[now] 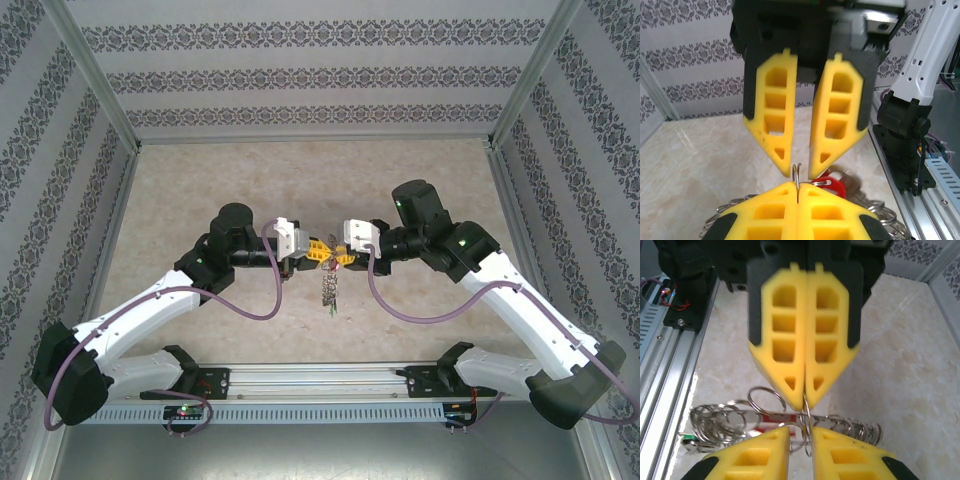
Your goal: Put the keys on the keyring
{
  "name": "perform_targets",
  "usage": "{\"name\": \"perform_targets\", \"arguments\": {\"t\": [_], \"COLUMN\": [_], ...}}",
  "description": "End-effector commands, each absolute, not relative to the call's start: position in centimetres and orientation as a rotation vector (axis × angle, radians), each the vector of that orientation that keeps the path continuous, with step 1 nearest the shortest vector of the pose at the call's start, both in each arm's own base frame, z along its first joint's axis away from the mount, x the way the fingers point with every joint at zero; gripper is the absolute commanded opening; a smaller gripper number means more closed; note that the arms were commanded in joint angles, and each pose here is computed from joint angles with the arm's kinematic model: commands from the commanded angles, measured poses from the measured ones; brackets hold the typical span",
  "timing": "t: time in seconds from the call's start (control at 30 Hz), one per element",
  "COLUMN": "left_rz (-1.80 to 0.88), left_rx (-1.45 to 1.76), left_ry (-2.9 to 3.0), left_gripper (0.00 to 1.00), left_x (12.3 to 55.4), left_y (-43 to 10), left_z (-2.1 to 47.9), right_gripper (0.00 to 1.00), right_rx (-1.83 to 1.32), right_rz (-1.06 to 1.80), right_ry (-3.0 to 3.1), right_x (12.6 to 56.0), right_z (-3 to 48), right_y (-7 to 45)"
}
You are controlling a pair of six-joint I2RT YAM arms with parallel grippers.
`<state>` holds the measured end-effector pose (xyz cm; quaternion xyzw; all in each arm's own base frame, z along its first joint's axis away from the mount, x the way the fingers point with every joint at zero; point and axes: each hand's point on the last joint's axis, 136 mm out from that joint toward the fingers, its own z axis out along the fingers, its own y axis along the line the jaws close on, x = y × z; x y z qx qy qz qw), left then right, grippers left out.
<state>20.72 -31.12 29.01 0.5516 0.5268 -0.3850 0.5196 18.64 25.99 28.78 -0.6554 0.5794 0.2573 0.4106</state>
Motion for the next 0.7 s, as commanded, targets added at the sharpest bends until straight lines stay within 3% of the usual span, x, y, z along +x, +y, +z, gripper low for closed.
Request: {"name": "perform_targets", "arguments": {"t": [0.0,0.67], "left_rz": [-0.905,-0.929], "left_rx": [1.346,1.357], "left_ry": [1.228,1.186], "left_gripper": [0.00,0.00], "left_x": [20.3,19.4], "left_y": [-31.5,-31.5], "left_z": [29.7,30.0], "right_gripper": [0.20,0.25], "right_rx": [-1.675,-1.671], "right_rz": [0.669,0.689], "right_ry": [1.375,1.433], "right_x": [17.7,18.4], "right_z": [30.3,29.3], "right_y": [26.4,26.8]}}
